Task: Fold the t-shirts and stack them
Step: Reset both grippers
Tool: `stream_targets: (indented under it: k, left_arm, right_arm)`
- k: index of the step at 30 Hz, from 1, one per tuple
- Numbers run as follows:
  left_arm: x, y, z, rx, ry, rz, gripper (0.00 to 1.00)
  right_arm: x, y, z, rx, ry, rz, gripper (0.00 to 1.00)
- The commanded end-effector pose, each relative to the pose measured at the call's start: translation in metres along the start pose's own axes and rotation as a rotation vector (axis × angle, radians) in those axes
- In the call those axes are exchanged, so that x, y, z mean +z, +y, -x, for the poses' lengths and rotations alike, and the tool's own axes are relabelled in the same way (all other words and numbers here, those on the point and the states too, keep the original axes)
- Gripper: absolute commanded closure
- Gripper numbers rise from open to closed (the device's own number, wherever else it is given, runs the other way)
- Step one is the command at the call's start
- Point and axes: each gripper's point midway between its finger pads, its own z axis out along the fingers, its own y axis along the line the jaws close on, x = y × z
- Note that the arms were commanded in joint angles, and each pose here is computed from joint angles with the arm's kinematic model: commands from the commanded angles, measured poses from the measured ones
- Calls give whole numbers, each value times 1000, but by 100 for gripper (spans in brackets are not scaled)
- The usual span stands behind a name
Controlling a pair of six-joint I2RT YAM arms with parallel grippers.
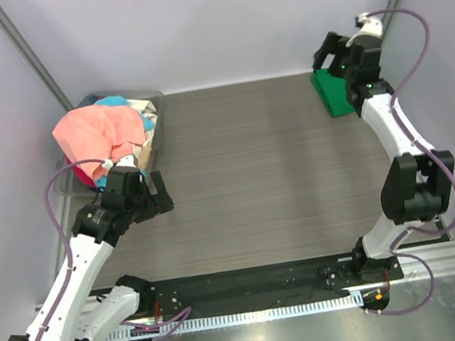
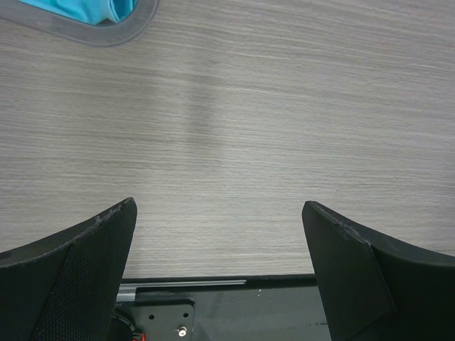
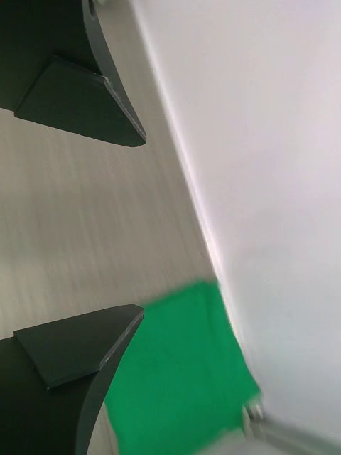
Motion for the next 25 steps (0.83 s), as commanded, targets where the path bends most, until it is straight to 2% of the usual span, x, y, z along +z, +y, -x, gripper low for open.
stream_targets:
  k: [1,2,3,6,10,14,15,21,25]
  left_arm:
    - [-4,-1,13,-23,-72,-11,0]
    - [-6,-2,13,-24,-77,-17,0]
    - [-7,-2,14,-25,-85,-19,0]
    - [-10,-1,17,-32,-106,-25,0]
    - [-13,0,18,-39,-118,-23,0]
    - [-18,3,21,-52,-150,-16,0]
    - [-19,4,22,-56,-157,-13,0]
    - [-24,13,25,-82,-191,22,0]
    - [-26,21,27,-100,-212,64,0]
  right_arm:
    - [-58,93,-48,84,163,240,0]
    - [-72,107,-53,68,175,257,0]
    - [-96,142,-69,42,213,317,1]
    - [-149,176,-90,14,247,417,0]
    - [-201,167,-118,64,300,472,0]
    - [-229,148,-159,98,403,480,0]
    - [-233,148,-155,110,398,489,0]
    - [-258,132,-193,136,491,511,0]
    - [-260,126,-211,127,521,495,0]
